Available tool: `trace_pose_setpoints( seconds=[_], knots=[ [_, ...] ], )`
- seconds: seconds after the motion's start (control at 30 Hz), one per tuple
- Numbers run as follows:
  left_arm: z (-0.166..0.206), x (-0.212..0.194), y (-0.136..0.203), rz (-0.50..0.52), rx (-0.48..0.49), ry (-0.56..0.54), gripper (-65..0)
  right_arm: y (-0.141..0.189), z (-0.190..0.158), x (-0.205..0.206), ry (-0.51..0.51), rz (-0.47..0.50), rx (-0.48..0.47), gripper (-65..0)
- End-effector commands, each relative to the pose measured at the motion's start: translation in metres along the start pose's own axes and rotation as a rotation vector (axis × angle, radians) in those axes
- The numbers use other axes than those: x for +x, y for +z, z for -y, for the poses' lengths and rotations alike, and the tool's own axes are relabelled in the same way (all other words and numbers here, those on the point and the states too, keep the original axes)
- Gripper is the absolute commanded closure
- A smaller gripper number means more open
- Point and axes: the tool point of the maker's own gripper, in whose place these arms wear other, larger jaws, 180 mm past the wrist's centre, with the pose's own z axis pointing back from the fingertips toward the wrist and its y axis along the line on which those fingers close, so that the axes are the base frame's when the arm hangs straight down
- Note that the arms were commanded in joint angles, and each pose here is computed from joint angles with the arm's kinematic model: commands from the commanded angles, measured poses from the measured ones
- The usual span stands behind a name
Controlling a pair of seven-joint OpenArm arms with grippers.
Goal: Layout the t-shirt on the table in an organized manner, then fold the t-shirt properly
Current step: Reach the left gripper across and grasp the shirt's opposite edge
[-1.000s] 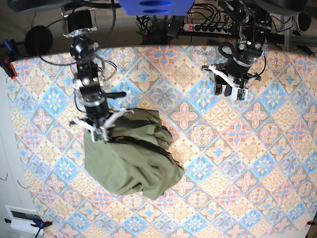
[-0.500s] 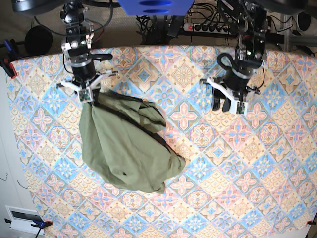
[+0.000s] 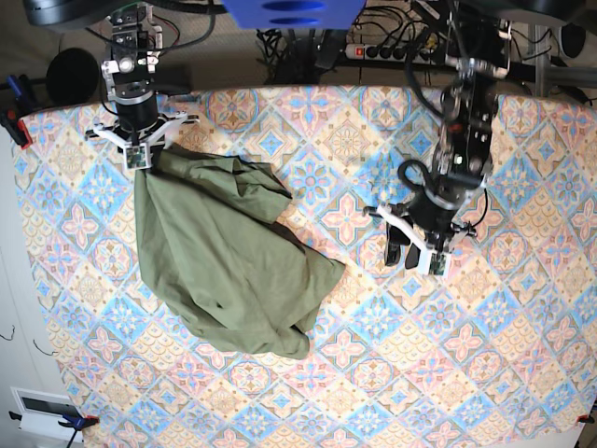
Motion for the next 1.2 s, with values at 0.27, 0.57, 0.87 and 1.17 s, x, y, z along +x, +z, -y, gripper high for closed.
trace_pose_setpoints(
  seconds=[0.27, 0.57, 0.87, 1.17],
  knots=[
    [0.015, 0.065, -0.076, 0.038, -0.038, -0.004, -32.5, 0.0, -0.025, 0.015, 0.012, 0.052, 0.066, -0.3],
    [0.083, 0.085, -0.135, -0.053, -0.138, -0.014, -39.3, 0.0, -0.026, 0.014, 0.012, 0.052, 0.067, -0.3],
    [0.135, 0.047, -0.174, -0.137, -0.178, -0.035, -38.9, 0.0, -0.027, 0.015, 0.013, 0.054, 0.07, -0.3],
    [0.184, 0.001, -0.171, -0.247, -0.276, -0.177, -30.2, -0.004, -0.025, 0.024, 0.014, 0.077, 0.065, -0.3]
  ],
)
